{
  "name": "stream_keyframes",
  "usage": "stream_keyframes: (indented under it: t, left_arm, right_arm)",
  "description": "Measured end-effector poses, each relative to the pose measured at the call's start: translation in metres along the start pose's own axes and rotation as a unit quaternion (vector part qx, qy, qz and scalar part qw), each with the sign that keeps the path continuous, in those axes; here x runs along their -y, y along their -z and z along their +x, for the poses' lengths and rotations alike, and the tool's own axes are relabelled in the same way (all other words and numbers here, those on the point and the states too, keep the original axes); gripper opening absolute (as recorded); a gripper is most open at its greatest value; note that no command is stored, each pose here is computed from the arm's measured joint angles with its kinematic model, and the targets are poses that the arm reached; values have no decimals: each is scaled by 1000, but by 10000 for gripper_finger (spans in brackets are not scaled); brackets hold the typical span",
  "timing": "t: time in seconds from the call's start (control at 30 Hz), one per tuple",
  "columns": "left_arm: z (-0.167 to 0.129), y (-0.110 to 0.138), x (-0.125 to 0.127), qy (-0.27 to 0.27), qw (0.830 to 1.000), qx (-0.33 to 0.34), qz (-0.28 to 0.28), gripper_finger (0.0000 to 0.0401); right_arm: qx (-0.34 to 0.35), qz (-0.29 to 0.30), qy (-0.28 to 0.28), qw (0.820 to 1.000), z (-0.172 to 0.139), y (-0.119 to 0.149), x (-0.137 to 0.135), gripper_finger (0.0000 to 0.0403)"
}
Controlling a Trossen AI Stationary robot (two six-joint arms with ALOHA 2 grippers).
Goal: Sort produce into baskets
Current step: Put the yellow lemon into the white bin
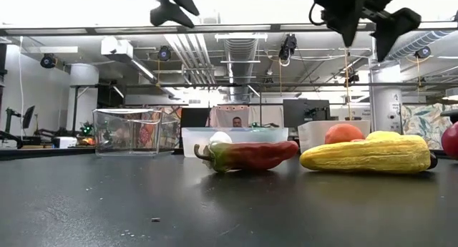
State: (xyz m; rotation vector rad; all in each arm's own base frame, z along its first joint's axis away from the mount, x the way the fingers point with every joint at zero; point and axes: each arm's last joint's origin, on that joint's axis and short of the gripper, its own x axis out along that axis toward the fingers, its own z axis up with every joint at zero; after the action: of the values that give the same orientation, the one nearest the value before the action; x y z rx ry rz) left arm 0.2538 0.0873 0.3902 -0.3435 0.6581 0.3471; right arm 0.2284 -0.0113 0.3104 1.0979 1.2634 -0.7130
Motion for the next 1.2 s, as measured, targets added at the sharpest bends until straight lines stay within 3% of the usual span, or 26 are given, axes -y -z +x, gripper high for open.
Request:
stream_keyframes:
  t: [0.23, 0.6, 0.8, 1.2]
  left_arm:
    - [-20, 23, 1, 7, 999, 44, -31, 166]
    - [-39, 33, -1, 9, 996, 81, -40, 166]
    - [-39, 33, -1, 9, 996, 82, -40, 166]
    - [-38, 32, -1, 9, 996, 83, -40, 166]
  right_arm:
    - [-16, 27, 18, 999, 29, 19, -1, 331]
    - [-9, 61, 25, 998, 92, 28, 14, 335]
    - [9, 67, 33, 997, 109, 28, 24, 327]
    - [39, 75, -9, 996, 130, 25, 27, 320]
